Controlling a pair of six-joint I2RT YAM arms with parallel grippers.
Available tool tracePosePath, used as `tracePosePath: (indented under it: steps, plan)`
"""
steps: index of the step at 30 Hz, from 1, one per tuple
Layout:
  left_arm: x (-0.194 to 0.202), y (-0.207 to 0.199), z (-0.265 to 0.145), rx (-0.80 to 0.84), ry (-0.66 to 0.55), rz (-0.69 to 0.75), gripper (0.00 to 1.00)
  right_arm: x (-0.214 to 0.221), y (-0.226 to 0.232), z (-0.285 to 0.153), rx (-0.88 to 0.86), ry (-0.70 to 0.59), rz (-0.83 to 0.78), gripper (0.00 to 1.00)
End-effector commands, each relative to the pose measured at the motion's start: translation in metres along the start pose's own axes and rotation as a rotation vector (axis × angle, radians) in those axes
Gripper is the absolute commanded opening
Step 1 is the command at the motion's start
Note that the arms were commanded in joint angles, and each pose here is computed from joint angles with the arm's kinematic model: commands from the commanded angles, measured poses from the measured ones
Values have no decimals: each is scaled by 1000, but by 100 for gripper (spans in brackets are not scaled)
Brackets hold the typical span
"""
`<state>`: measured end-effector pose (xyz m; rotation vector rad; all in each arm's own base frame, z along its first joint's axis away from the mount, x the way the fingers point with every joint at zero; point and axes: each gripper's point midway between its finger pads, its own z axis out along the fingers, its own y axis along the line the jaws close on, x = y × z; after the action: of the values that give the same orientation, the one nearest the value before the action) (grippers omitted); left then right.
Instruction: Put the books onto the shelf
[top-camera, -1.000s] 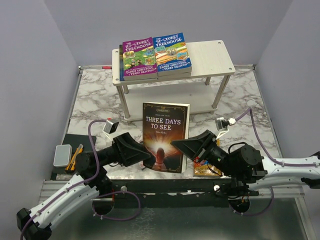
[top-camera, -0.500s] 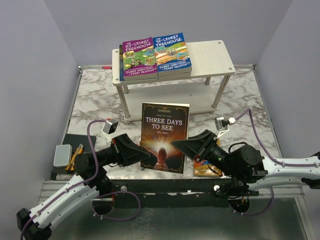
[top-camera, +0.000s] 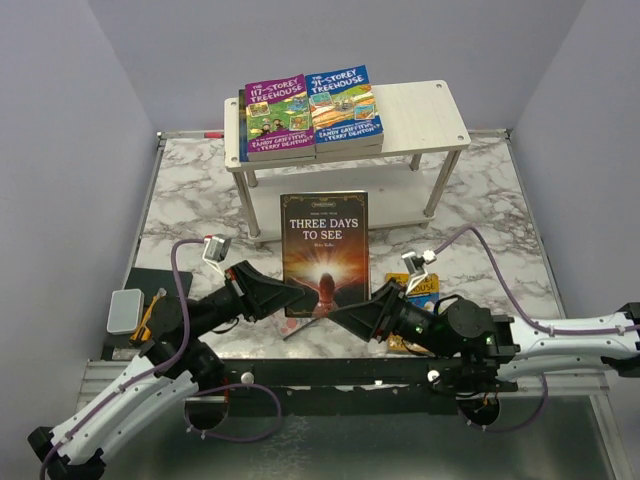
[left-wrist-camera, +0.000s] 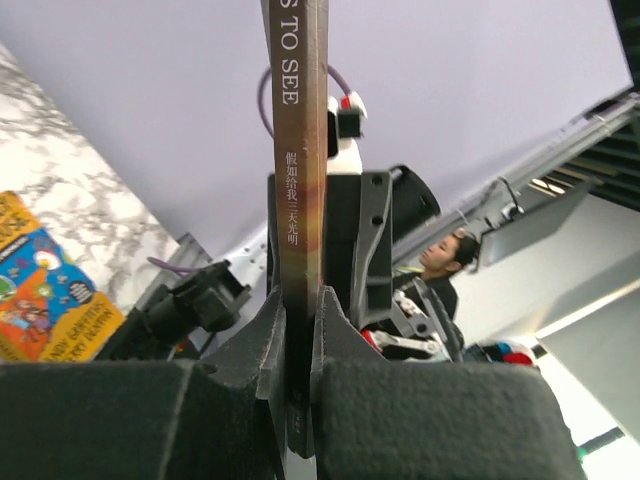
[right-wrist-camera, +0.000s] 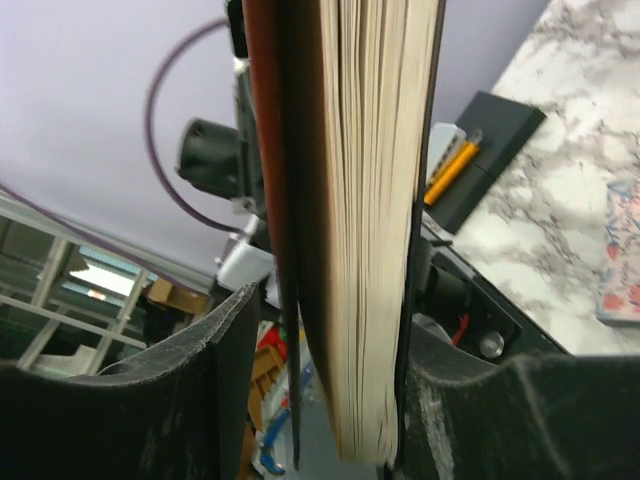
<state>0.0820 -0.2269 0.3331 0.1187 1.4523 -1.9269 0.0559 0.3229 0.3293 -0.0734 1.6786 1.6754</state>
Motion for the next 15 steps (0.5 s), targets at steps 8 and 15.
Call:
tracePosePath:
  steps: [8, 15]
  plan:
    - [-19, 31, -6, -226, -70, 120, 0, 1, -20, -5, 21, -44, 12, 41]
    - [-12, 45, -7, -264, -47, 95, 0, -20, -25, -12, 34, -142, -28, 41]
